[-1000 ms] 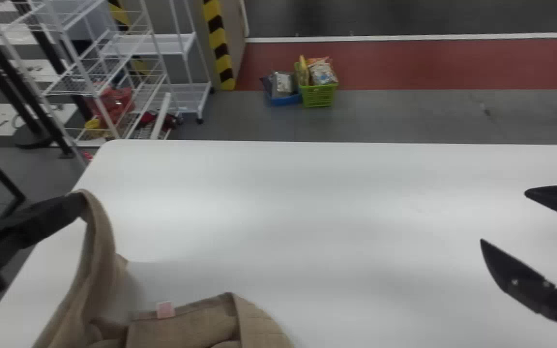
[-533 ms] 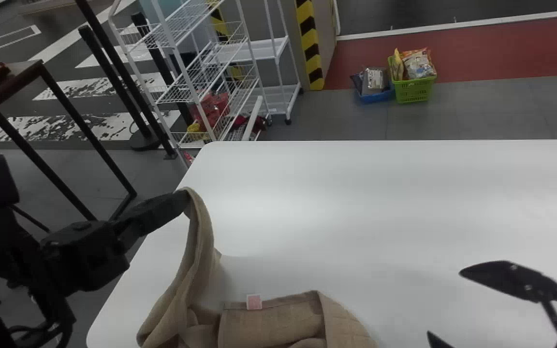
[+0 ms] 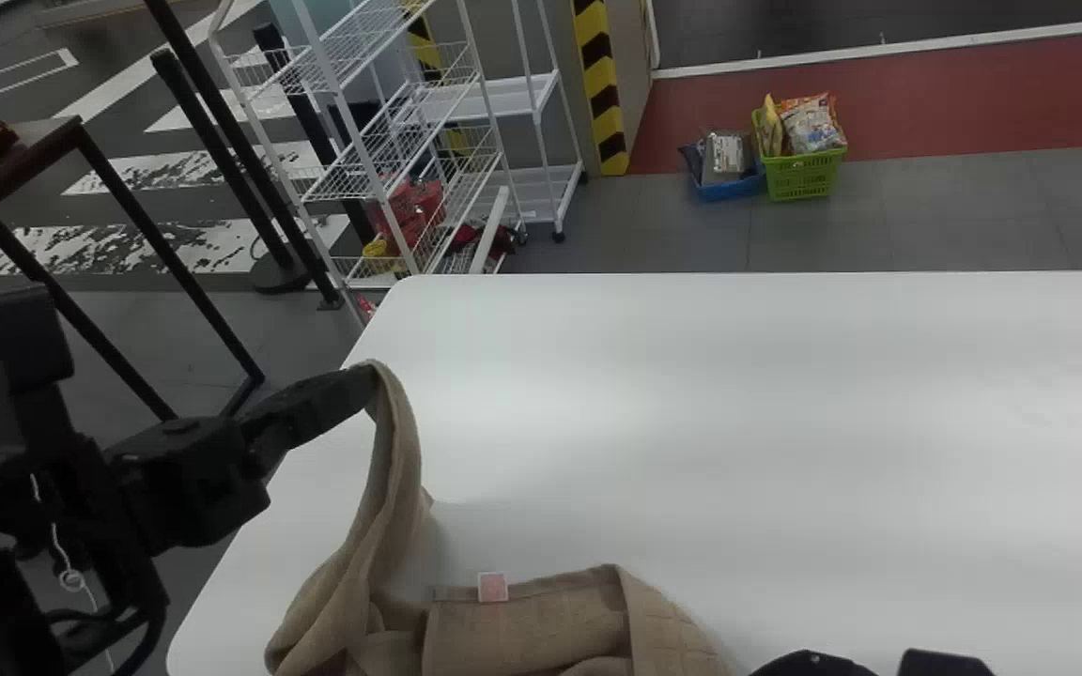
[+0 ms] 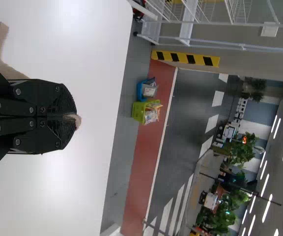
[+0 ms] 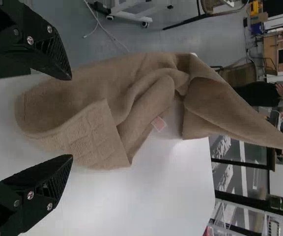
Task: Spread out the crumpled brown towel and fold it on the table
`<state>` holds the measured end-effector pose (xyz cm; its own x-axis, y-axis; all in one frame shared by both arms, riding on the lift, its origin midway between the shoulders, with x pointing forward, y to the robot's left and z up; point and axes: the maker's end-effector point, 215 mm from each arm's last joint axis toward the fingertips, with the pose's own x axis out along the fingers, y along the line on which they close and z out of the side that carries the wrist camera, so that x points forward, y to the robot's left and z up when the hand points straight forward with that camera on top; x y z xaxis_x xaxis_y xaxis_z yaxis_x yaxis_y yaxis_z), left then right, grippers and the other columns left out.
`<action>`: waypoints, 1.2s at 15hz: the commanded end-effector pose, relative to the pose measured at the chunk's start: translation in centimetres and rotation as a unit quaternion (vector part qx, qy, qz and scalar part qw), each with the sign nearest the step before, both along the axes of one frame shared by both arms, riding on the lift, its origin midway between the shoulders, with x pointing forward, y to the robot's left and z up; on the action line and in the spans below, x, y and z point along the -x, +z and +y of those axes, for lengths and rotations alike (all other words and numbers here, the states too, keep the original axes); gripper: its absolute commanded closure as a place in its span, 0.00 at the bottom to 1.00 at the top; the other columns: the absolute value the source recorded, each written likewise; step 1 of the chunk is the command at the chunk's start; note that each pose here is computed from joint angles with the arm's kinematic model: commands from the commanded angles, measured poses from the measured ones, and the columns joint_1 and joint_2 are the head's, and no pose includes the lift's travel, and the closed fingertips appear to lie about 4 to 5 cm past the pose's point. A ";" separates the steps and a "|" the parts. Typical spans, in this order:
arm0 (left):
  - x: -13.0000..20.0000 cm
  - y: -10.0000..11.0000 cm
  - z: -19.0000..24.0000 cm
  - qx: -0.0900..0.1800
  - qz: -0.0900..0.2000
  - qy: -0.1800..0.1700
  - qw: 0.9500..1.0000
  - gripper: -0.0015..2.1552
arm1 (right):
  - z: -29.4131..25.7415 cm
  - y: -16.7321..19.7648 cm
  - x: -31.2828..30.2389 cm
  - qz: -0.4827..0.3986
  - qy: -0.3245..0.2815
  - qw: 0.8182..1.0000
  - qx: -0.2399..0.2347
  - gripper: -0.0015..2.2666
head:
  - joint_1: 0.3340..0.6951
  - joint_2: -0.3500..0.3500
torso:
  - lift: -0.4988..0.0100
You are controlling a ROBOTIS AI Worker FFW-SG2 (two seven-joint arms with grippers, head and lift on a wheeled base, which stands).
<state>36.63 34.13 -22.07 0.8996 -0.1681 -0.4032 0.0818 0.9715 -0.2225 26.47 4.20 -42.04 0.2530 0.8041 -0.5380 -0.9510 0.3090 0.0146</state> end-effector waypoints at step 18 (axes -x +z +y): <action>0.9 -0.1 0.7 0.007 0.003 0.006 1.000 0.72 | -14.2 7.7 -6.7 -0.026 -0.195 0.976 -0.099 0.88 | 1.00 1.00 | 0.73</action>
